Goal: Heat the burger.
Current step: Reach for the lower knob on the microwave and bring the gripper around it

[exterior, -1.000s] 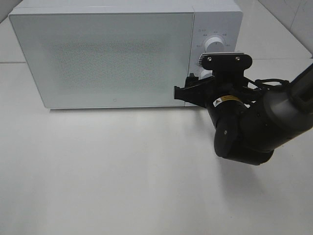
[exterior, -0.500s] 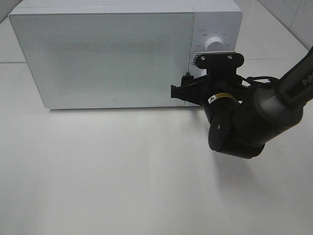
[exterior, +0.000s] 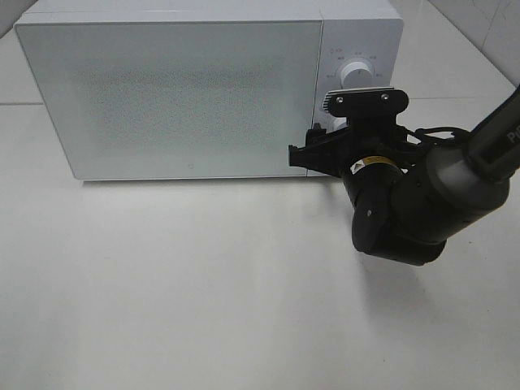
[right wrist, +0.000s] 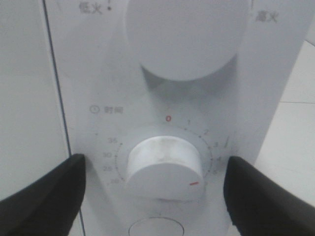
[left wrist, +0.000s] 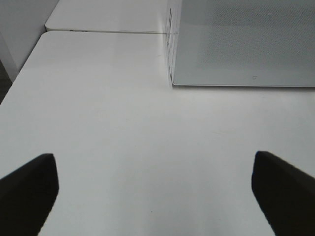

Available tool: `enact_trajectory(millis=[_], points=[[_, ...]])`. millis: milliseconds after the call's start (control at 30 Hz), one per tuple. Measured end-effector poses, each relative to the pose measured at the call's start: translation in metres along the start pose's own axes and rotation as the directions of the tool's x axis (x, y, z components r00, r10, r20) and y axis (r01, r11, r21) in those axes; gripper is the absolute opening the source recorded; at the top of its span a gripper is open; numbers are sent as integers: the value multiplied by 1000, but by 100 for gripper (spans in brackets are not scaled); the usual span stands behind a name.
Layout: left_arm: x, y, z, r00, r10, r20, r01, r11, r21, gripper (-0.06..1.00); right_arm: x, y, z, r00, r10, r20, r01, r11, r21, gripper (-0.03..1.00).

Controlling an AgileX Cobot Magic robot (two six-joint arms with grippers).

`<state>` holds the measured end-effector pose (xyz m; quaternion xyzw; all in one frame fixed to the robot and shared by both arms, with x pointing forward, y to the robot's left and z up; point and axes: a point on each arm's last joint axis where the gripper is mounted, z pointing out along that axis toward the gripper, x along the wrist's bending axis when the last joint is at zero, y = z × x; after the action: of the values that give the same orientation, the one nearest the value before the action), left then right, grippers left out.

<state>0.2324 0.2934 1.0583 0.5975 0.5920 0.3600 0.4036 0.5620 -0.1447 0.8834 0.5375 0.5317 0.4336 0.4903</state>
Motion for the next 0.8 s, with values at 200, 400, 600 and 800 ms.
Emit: enact_trajectory(millis=[200,400,600,800], points=[[0,0,0,1000,0,0,0,1000,0,99,1,4,-2,1000,5,-3,-5,1000,-12,75],[0,0,0,1000,0,0,0,1000,0,99,0,5,-2,1000,5,1,-5,1000,-22,75],[0,0,0,1000,0,0,0,1000,0,99,0,6,-2,1000,6,3,-6,1000,-30,74],[0,0,0,1000,0,0,0,1000,0,99,0,6,-2,1000,7,4,-6,999,-32,67]])
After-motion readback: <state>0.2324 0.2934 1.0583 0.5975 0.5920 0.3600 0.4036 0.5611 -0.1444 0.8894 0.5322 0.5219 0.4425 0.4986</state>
